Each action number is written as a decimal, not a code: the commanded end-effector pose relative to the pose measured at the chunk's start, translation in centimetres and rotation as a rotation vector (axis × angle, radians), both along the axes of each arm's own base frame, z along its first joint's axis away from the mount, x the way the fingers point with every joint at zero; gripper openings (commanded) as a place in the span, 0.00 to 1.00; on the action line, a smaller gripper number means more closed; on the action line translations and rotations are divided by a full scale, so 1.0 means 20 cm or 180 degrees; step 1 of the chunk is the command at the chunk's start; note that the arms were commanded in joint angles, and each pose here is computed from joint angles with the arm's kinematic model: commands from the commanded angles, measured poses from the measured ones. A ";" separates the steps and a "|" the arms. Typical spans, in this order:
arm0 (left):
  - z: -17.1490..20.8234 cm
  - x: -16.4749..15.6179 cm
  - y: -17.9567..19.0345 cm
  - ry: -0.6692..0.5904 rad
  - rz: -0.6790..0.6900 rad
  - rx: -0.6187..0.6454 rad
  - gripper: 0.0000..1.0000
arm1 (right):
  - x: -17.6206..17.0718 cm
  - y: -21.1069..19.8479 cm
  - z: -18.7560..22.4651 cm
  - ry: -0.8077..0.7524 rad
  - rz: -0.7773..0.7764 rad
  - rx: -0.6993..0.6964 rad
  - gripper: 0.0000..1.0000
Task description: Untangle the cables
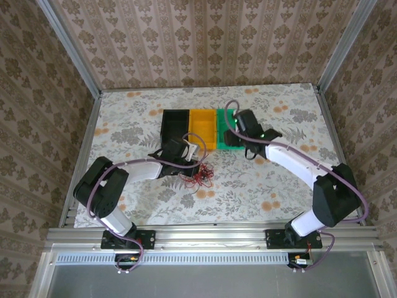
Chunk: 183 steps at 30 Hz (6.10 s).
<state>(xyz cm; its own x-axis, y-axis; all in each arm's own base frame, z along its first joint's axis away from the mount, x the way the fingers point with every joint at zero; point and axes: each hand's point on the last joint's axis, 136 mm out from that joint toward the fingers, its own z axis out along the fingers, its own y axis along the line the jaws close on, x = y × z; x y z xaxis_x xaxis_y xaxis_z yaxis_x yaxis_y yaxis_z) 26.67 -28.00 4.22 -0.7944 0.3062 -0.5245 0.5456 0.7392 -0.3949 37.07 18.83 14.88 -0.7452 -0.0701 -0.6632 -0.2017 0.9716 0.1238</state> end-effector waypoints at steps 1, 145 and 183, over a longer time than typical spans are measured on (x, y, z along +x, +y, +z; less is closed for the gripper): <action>0.07 -0.02 -0.01 -0.0071 -0.0100 -0.0130 0.23 | -0.19 0.25 -0.05 0.0188 0.0529 0.0443 0.57; -0.04 0.05 -1.02 -0.0130 -0.1596 0.0111 0.47 | -0.42 -0.64 -0.55 0.1047 -0.1356 0.0936 0.02; 0.88 0.50 0.48 -0.1582 0.1650 -0.1030 0.00 | -0.61 -1.20 -0.59 0.1051 -0.3215 0.0837 0.01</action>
